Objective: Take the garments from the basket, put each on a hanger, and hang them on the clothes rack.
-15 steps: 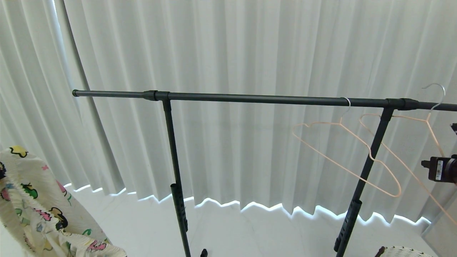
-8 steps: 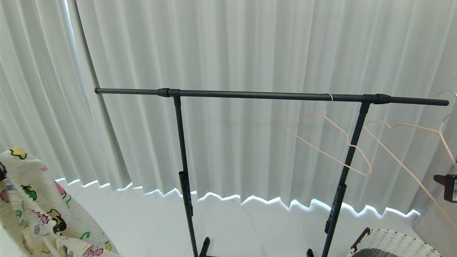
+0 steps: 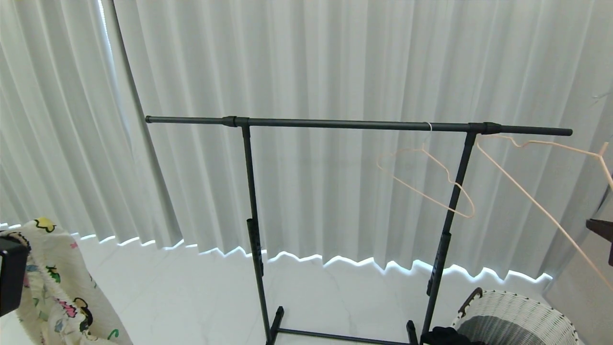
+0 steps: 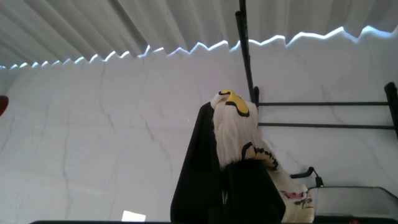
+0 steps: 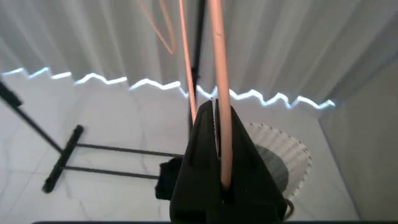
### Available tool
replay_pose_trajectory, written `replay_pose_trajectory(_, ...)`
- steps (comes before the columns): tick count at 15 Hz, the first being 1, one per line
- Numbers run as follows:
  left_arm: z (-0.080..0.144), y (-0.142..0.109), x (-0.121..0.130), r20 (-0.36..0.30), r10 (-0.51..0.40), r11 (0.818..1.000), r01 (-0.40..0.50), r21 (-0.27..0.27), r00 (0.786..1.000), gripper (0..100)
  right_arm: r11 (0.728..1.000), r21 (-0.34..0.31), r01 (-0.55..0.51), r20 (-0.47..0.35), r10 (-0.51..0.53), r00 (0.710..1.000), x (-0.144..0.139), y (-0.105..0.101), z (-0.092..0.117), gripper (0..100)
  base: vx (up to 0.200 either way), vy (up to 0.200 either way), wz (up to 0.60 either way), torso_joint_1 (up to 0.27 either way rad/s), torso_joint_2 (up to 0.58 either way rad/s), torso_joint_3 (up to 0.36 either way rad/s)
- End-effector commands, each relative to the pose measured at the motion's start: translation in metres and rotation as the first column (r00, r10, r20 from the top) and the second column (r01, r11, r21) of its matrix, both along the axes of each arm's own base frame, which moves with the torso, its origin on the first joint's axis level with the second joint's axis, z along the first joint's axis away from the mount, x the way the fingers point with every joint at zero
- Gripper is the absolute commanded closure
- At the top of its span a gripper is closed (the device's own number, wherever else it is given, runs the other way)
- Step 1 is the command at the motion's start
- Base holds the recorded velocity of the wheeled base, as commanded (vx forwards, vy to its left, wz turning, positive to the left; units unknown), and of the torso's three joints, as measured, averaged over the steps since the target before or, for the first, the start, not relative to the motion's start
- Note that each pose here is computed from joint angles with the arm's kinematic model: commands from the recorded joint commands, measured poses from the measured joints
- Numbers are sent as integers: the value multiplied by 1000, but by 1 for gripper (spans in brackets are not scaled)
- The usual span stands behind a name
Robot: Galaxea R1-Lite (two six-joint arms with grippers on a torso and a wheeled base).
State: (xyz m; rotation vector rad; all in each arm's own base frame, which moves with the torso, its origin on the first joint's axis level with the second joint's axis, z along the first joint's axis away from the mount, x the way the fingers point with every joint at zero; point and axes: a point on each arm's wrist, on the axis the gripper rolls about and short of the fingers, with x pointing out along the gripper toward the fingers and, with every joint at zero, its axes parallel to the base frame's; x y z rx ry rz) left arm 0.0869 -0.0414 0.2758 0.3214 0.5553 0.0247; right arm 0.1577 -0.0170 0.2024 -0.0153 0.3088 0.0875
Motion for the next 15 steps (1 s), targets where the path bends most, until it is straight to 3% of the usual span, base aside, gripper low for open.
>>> replay_pose_trajectory(1, -3, -7, 4, -19, -32, 999, 32, 12, 999, 100, 991, -2, -135, 72, 134, 988, -13, 17, 11, 100, 0, 0, 0, 0, 0, 0)
replay_pose_trajectory(3, -5, -23, 27, -66, -31, 999, 34, 40, 997, 100, 930, 5, -366, 54, 366, 929, -22, 50, 9, 100, 0, 0, 0, 0, 0, 0)
replay_pose_trajectory(4, -6, -27, 32, -69, -27, 999, 30, 39, 997, 100, 916, 8, -400, 40, 400, 916, -24, 55, 7, 100, 0, 0, 0, 0, 0, 0)
replay_pose_trajectory(5, -8, -46, 59, -65, 10, 1000, -10, -5, 998, 100, 838, 21, -545, -2, 545, 838, -34, 75, -3, 100, 0, 0, 0, 0, 0, 0)
replay_pose_trajectory(6, -8, -52, 68, -59, 28, 999, -30, -26, 998, 100, 808, 24, -589, -12, 589, 808, -39, 81, -6, 100, 0, 0, 0, 0, 0, 0)
replay_pose_trajectory(7, -8, -66, 86, -67, 67, 995, -71, -68, 996, 100, 728, 38, -684, -32, 685, 727, -49, 95, -12, 100, 0, 0, 0, 0, 0, 0)
replay_pose_trajectory(9, -14, -81, 100, -86, 60, 995, -66, -68, 994, 100, 636, 85, -767, -42, 771, 635, -61, 110, -13, 100, 0, 0, 0, 0, 0, 0)
replay_pose_trajectory(10, -12, -86, 107, -65, 63, 994, -69, -89, 996, 100, 608, 101, -788, -47, 794, 607, -65, 115, -13, 100, 0, 0, 0, 0, 0, 0)
replay_pose_trajectory(15, -13, -107, 135, 10, 68, 985, -65, -158, 998, 100, 534, 158, -830, -41, 844, 535, -75, 125, -10, 100, 0, 0, 0, 0, 0, 0)
